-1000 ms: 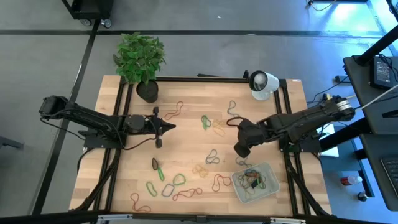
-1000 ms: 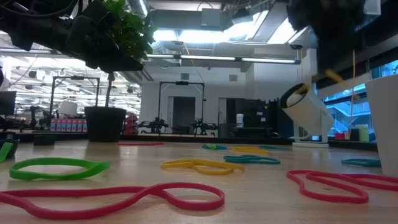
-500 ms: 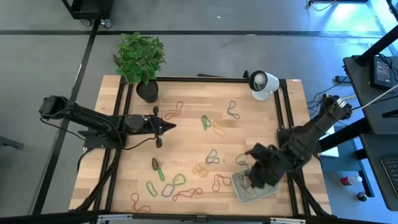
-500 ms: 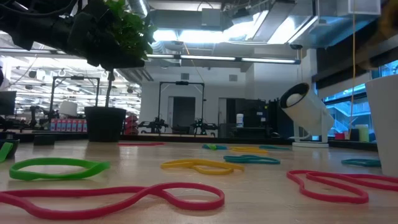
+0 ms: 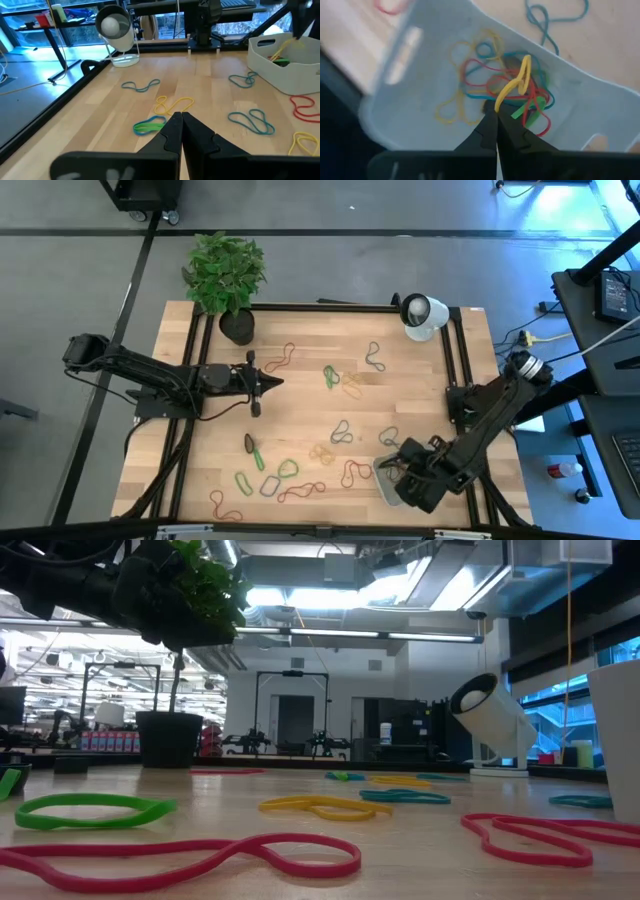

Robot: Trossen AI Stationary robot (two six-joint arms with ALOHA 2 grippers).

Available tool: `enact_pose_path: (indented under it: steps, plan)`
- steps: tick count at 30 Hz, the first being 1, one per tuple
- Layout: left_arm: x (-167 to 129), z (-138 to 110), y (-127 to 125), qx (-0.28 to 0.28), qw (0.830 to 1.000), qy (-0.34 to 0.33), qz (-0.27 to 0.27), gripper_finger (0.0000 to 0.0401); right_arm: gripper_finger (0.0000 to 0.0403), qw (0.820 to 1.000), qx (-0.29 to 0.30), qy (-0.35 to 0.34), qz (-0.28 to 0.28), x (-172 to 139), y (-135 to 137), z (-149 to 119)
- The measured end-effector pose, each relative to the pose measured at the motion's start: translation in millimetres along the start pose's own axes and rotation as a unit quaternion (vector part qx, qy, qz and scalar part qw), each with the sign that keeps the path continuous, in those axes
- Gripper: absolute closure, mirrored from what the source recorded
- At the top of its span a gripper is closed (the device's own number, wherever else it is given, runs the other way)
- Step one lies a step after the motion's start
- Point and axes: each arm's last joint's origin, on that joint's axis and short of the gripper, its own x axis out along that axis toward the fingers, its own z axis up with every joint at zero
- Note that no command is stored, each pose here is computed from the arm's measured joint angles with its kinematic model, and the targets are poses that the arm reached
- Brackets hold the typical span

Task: Pick and place rubber bands into bin
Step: Put the yellow rubber band into the white bin, then put the black rubber band into the white bin

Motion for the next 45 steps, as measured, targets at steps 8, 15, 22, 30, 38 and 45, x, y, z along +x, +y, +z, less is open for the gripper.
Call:
enact_pose_path:
  steps: [8,15,22,30,38,45]
  plan:
    - [0.0,0.0,0.0,0.001,1.0,0.0,0.0,0.0395,0.0403,0.999,0.019,0.034,0.016,53.6,-13.3,-1.3]
    - [0.0,0.0,0.0,0.008,1.0,0.0,0.0,0.0395,0.0368,0.998,0.025,0.05,0.0,58.4,-21.7,-2.0]
    - [0.0,0.0,0.0,0.008,1.0,0.0,0.001,0.0395,0.0293,0.997,0.031,0.05,0.044,35.5,-26.0,1.2]
    - [0.0,-0.1,0.2,0.008,1.0,0.0,0.003,0.0395,0.0228,0.996,-0.018,0.047,0.075,17.7,-31.9,3.6]
    - [-0.1,-0.2,2.7,-0.015,0.999,0.0,0.046,0.0395,0.0265,0.987,-0.142,-0.041,0.062,1.2,-49.3,32.6]
    - [-0.2,-0.2,3.0,-0.022,0.998,0.0,0.052,0.0395,0.0361,0.959,-0.242,-0.112,0.098,3.0,-80.5,72.4]
